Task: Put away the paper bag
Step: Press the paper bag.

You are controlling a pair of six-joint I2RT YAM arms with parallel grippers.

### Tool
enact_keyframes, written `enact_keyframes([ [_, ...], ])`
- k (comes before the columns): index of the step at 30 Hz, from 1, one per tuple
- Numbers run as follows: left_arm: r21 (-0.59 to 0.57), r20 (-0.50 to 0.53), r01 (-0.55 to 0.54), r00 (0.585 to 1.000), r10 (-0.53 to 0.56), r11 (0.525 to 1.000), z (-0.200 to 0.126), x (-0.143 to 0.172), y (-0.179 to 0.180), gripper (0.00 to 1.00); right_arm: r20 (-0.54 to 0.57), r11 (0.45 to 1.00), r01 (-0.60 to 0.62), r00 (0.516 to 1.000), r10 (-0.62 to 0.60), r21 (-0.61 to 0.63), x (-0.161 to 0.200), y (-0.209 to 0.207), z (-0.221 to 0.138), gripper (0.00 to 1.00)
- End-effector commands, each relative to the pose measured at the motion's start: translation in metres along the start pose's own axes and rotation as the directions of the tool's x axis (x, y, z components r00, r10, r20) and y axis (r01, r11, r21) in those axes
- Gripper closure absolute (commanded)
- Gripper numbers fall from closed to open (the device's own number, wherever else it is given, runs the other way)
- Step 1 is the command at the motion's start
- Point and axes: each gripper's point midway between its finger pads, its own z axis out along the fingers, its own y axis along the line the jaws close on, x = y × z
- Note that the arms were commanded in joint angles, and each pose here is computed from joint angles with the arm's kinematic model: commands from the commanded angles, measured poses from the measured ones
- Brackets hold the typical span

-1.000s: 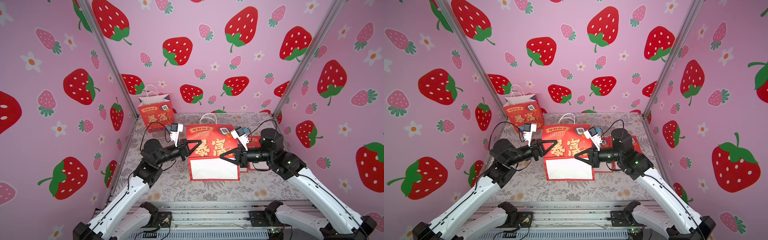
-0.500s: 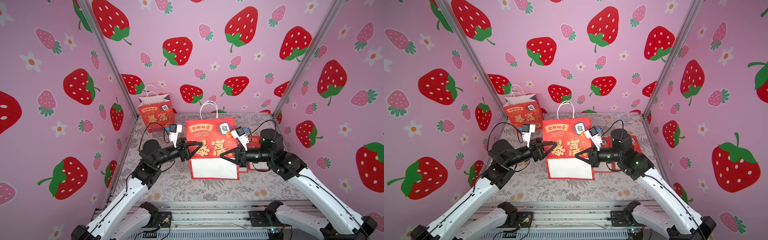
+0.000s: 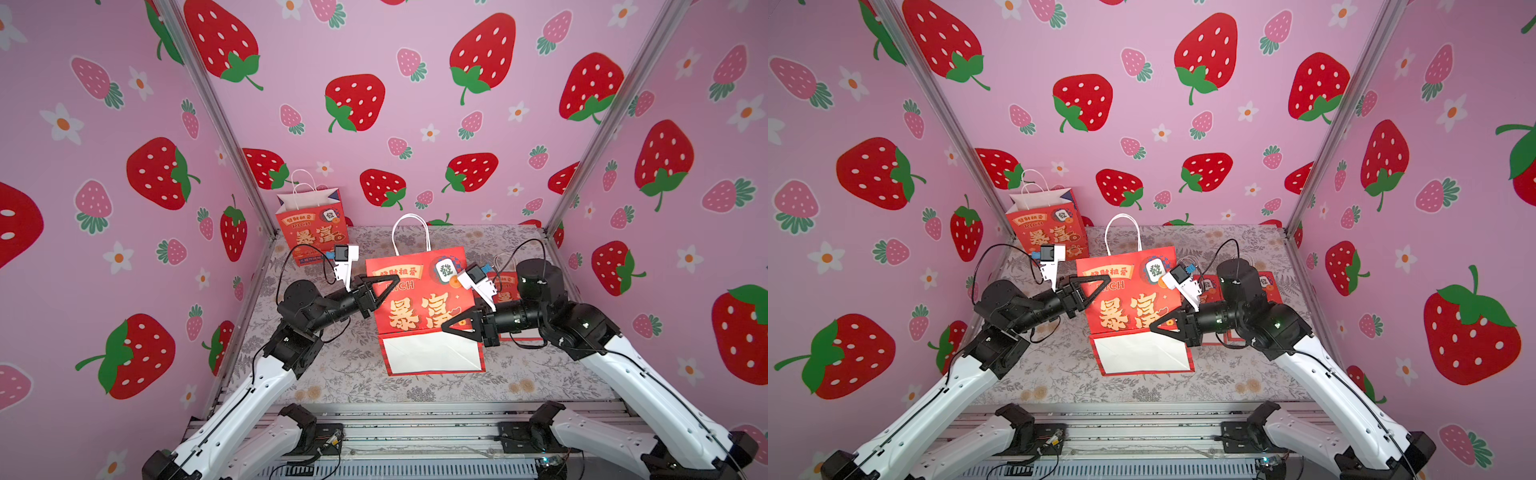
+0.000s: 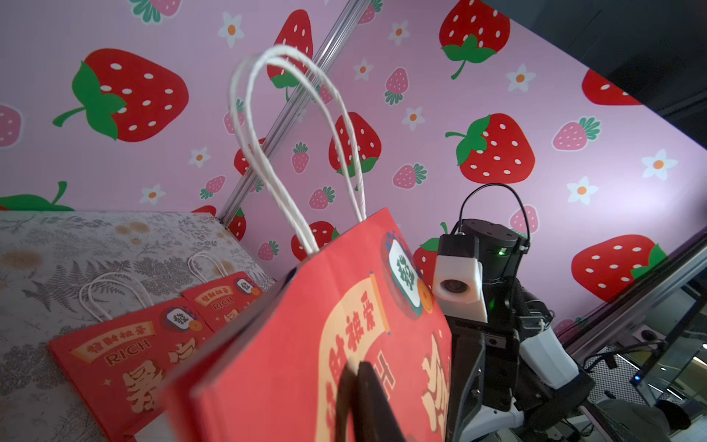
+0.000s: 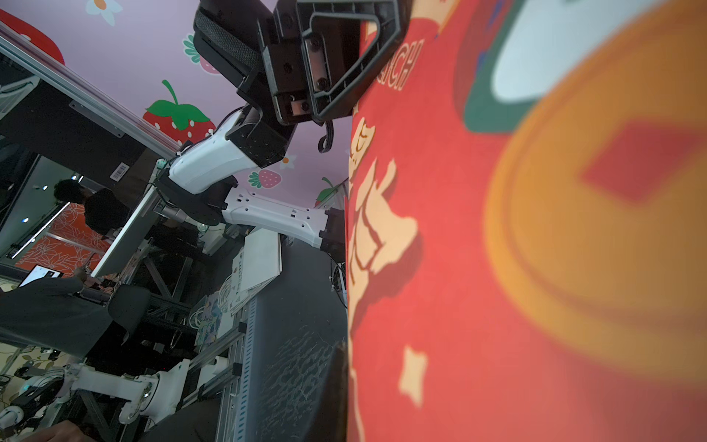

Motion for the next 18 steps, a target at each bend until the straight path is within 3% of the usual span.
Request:
enact_keyframes([
  [1, -0.027, 0.074, -0.046, 0.996, 0.048, 0.999, -0.004, -0.02, -0.004, 0.87, -0.044, 0.999, 0.008, 0.999, -0.007, 0.036, 0.01, -0.001, -0.003, 0.92],
  [9, -0.048, 0.078, -0.055, 0.995, 0.059, 0.997, -0.007, -0.021, -0.003, 0.93, -0.003, 0.987, 0.008, 1.0, -0.007, 0.159, 0.003, -0.016, -0.01, 0.87],
  [13, -0.056, 0.086, -0.07, 0.994, 0.075, 0.996, -0.011, -0.022, -0.005, 0.93, 0.049, 0.983, -0.006, 0.999, -0.003, 0.181, -0.006, -0.02, -0.01, 0.95],
  [18, -0.016, 0.064, -0.114, 0.991, 0.115, 0.993, -0.014, -0.018, -0.016, 0.78, 0.107, 0.988, -0.037, 0.994, 0.02, 0.153, -0.016, -0.022, -0.006, 1.0],
])
